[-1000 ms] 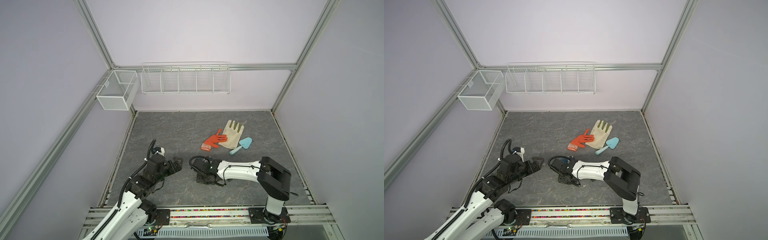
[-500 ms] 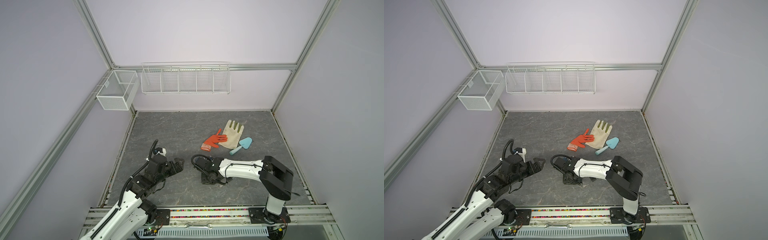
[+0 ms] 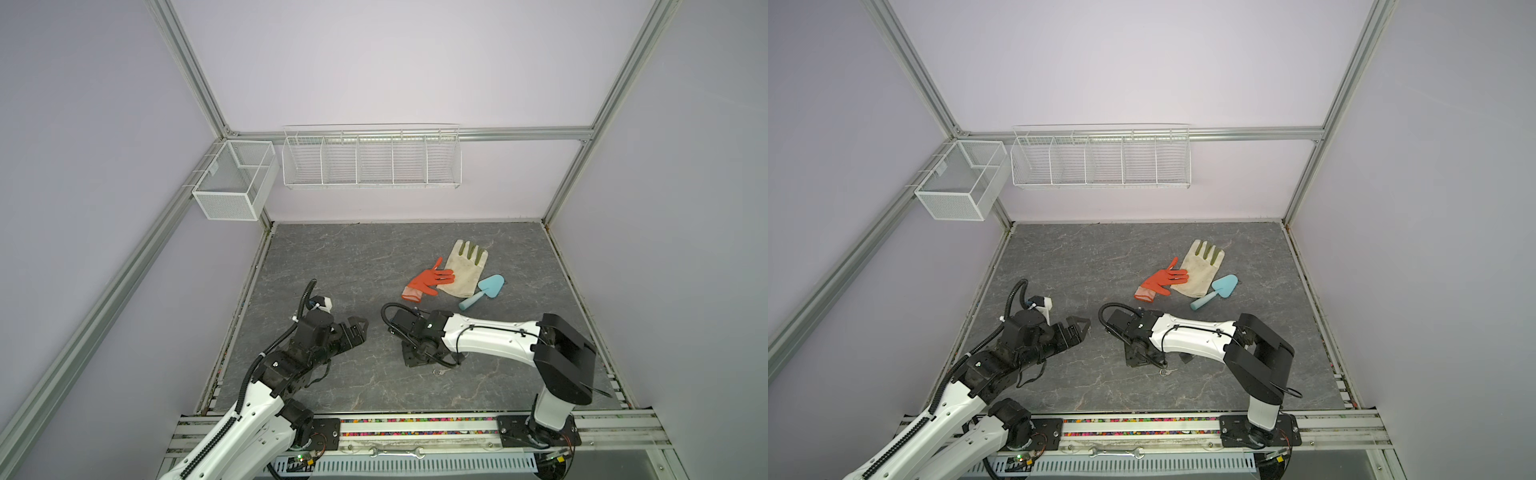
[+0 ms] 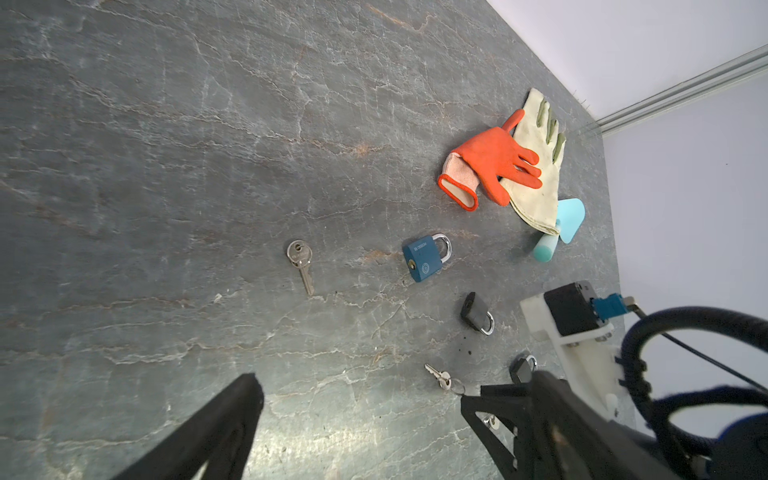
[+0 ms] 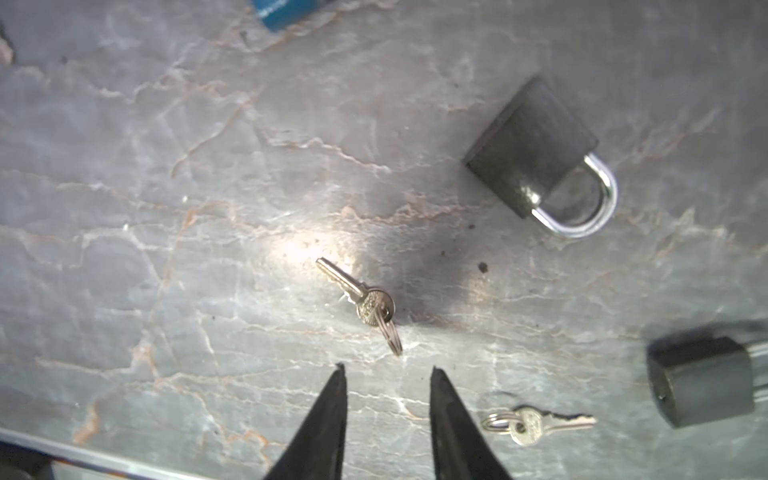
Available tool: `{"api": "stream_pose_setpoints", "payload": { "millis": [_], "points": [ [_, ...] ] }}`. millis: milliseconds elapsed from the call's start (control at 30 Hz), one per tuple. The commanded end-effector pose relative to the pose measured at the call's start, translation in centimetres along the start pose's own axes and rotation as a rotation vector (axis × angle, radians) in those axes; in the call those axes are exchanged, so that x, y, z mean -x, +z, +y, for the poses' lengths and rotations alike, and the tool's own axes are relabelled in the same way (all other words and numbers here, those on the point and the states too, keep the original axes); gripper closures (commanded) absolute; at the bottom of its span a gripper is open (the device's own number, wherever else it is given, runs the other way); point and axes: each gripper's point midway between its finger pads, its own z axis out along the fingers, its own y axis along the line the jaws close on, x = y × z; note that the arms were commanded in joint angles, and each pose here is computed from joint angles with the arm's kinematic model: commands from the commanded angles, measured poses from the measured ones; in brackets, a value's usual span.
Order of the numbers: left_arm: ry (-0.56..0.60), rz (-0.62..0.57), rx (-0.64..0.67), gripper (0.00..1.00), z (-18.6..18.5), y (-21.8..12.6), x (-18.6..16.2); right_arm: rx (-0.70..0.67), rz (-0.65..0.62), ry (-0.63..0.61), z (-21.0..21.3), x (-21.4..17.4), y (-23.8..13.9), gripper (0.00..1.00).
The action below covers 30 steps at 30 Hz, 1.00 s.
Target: Unlock with the key
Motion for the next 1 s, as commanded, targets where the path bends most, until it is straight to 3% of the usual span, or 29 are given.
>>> {"api": "stream_pose_setpoints", "payload": {
  "millis": [0, 167, 967],
  "points": [
    [-0.017, -0.031, -0.013, 0.00, -0.8, -0.9, 0.9, 0.026, -0.016, -0.120, -0.1, 0.7, -1.0, 0.53],
    [-0.031, -0.022, -0.025, 0.00, -0.9, -0.7, 0.5, 0.037, 0.004, -0.211, -0.1, 0.9, -0.2, 0.54],
    [-0.029, -0.003, -0.042, 0.00, -1.5, 0.2, -0.2, 0.024, 0.084, -0.248, -0.3, 0.0, 3.9, 0.80]
  ]
}}
